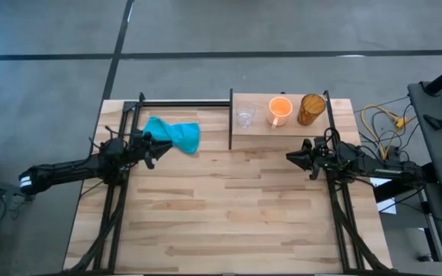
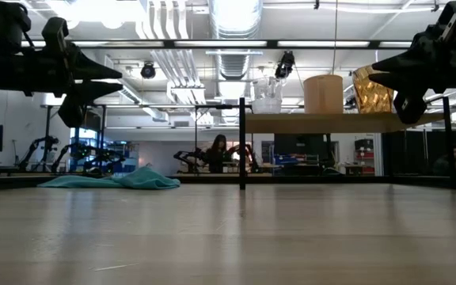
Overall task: Stack small to large cups/mugs on shelf
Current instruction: Return to Home Position
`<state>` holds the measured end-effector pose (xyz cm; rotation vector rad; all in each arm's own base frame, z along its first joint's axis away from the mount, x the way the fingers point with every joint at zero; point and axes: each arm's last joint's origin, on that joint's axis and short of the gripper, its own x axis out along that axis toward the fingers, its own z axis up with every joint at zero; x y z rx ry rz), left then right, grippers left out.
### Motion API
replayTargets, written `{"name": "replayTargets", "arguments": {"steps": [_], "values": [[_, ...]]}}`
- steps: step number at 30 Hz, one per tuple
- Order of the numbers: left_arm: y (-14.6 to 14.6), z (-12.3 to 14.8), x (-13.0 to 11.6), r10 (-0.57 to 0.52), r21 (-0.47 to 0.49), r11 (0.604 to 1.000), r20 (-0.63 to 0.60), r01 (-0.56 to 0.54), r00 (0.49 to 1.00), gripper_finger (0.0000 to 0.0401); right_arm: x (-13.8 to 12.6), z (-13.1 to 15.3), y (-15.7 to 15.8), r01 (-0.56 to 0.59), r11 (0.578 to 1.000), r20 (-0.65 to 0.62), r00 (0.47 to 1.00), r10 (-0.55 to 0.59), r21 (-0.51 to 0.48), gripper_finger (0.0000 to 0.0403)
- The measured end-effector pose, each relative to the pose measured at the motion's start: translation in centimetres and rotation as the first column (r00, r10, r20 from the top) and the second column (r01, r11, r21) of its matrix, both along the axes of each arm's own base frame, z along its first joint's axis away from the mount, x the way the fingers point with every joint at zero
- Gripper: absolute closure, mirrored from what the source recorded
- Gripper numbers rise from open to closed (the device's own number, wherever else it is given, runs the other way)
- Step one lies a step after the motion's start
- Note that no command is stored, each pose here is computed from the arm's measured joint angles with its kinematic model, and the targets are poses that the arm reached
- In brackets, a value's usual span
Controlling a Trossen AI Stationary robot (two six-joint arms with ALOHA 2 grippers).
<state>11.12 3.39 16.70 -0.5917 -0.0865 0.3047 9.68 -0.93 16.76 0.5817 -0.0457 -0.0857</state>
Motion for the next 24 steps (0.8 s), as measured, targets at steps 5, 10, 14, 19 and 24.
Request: {"name": "replayTargets", "arguments": {"steps": [5, 10, 14, 19, 24], "values": [[0.0, 0.0, 0.0, 0.0, 0.001, 1.0, 0.002, 0.0, 1.0, 0.0305, 0.0, 0.0, 0.0, 0.002, 1.0, 0.0, 1.0, -0.002, 0.0, 0.0326], [-0.1, 0.4, -0.2, 0.001, 0.011, 1.0, 0.035, -0.001, 0.999, 0.0305, 0.0, 0.0, 0.0, 0.002, 1.0, 0.0, 1.0, -0.002, 0.0, 0.0326], [-0.2, 1.0, -0.7, -0.001, 0.03, 1.0, 0.1, -0.002, 0.995, 0.0305, 0.0, 0.0, 0.0, 0.002, 1.0, 0.0, 1.0, -0.002, 0.0, 0.0326], [-0.4, 1.6, -1.3, -0.003, 0.053, 0.999, 0.175, -0.006, 0.985, 0.0305, 0.0, 0.0, 0.0, 0.002, 1.0, 0.0, 1.0, -0.002, 0.0, 0.0326], [-0.5, 2.2, -1.8, -0.006, 0.071, 0.997, 0.236, -0.011, 0.972, 0.0305, 0.0, 0.0, 0.0, 0.002, 1.0, 0.0, 1.0, -0.002, 0.0, 0.0326]]}}
